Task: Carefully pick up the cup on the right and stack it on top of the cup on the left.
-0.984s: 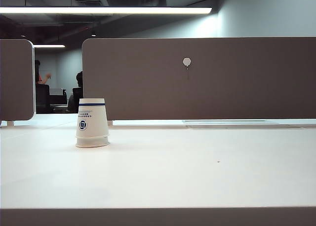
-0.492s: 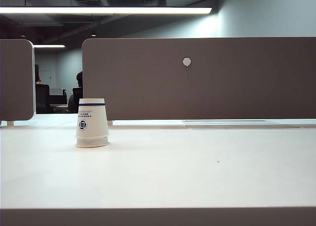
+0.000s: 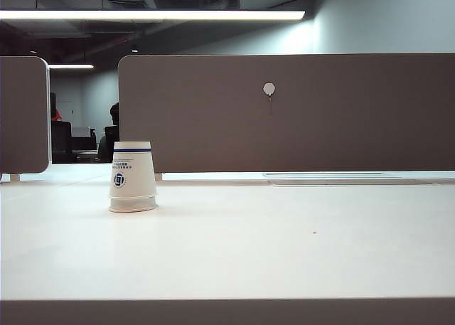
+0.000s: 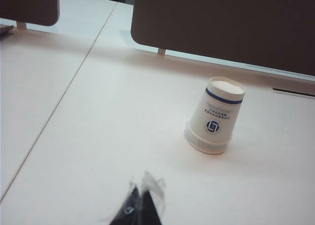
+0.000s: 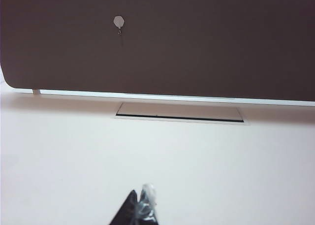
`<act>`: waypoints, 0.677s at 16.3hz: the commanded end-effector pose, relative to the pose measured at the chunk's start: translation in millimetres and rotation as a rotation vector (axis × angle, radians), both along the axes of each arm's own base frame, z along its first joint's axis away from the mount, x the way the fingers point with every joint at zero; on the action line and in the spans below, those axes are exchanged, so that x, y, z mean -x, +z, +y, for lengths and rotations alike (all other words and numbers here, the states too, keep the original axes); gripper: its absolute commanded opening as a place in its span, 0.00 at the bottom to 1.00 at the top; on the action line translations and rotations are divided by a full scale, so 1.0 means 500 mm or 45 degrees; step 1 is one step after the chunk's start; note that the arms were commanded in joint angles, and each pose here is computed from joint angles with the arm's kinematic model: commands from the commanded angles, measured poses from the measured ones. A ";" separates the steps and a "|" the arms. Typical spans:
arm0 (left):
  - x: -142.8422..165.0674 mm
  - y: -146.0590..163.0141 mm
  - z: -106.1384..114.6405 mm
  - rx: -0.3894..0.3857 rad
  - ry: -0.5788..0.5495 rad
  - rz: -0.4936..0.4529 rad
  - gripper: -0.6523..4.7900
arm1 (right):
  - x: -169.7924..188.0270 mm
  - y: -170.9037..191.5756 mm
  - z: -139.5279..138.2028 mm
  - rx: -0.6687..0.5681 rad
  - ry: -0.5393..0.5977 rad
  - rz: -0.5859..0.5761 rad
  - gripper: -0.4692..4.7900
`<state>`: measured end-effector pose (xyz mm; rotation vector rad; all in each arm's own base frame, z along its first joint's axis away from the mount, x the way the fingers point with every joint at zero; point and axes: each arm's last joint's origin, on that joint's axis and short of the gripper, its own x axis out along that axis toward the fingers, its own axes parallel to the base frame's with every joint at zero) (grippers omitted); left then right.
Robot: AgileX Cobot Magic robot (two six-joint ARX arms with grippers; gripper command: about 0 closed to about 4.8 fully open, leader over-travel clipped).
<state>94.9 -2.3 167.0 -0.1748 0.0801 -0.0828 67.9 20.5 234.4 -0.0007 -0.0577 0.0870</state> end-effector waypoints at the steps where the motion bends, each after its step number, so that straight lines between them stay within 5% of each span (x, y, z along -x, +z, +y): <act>1: 0.000 0.003 0.000 -0.009 0.005 -0.012 0.11 | -0.007 -0.011 0.003 -0.005 -0.007 -0.016 0.08; 11: 0.000 0.001 0.000 -0.009 0.004 0.005 0.11 | -0.009 -0.005 -0.007 0.055 -0.262 -0.104 0.08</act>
